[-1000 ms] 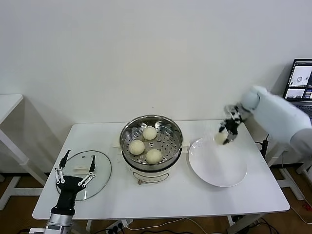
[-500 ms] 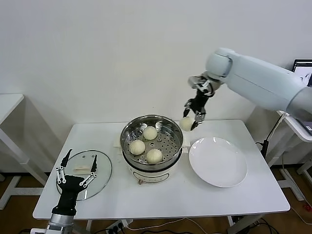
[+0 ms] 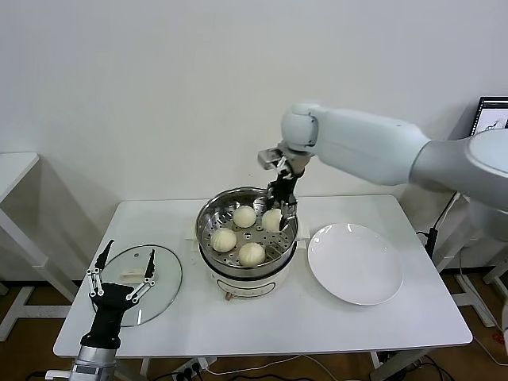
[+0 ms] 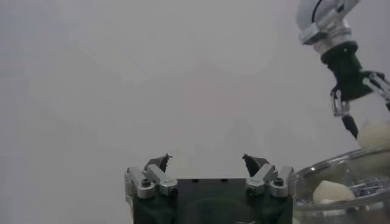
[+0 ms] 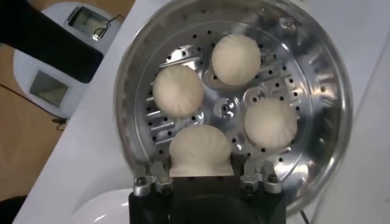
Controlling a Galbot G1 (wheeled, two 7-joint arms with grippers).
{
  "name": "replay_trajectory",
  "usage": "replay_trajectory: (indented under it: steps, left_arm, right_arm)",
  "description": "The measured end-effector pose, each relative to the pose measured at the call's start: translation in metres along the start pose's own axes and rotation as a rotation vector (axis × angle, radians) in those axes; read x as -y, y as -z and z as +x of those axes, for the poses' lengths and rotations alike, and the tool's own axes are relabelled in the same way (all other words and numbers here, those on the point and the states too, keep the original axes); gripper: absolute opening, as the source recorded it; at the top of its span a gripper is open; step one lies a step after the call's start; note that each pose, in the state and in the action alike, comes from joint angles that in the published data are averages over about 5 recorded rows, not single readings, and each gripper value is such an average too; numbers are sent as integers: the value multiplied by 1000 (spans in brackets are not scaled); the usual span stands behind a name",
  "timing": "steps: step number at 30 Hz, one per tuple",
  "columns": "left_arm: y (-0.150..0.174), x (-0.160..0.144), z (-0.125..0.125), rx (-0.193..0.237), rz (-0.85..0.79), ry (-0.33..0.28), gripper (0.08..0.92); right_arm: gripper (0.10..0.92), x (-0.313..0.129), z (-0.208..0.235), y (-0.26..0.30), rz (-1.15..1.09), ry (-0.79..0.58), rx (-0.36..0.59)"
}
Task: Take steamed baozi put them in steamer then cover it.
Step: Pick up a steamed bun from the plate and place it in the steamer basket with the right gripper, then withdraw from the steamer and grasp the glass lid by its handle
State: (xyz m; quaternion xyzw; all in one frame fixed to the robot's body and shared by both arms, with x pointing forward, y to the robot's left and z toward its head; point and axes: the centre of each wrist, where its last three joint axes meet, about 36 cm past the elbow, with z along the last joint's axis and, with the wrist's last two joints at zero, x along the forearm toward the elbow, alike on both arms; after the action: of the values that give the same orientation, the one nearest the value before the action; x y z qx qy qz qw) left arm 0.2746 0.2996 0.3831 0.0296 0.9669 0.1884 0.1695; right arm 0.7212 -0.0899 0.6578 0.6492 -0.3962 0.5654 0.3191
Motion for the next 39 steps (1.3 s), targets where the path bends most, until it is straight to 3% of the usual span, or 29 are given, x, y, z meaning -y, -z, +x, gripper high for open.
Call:
replay_trajectory:
  steps: [16,22,29,34,39]
  left_arm:
    - [-3,1,2,-5,2,3,823]
    - [-4,1,2,-5,2,4,823]
    - [-3,0,2,-5,-3,7,823]
    - [-4,-1,0,-7,-20,13,823]
    - [-9,-6,-3,-17,-73,14,823]
  right_arm:
    - [686,16,-36,3,-12,-13,-50]
    - [799,17,-41,6,-6,-21,-54]
    - [822,15,-36,6,3,-33,-44]
    - [823,7,-22,5,22,-75,6]
    - [823,-13,-4,-6,50,-211,137]
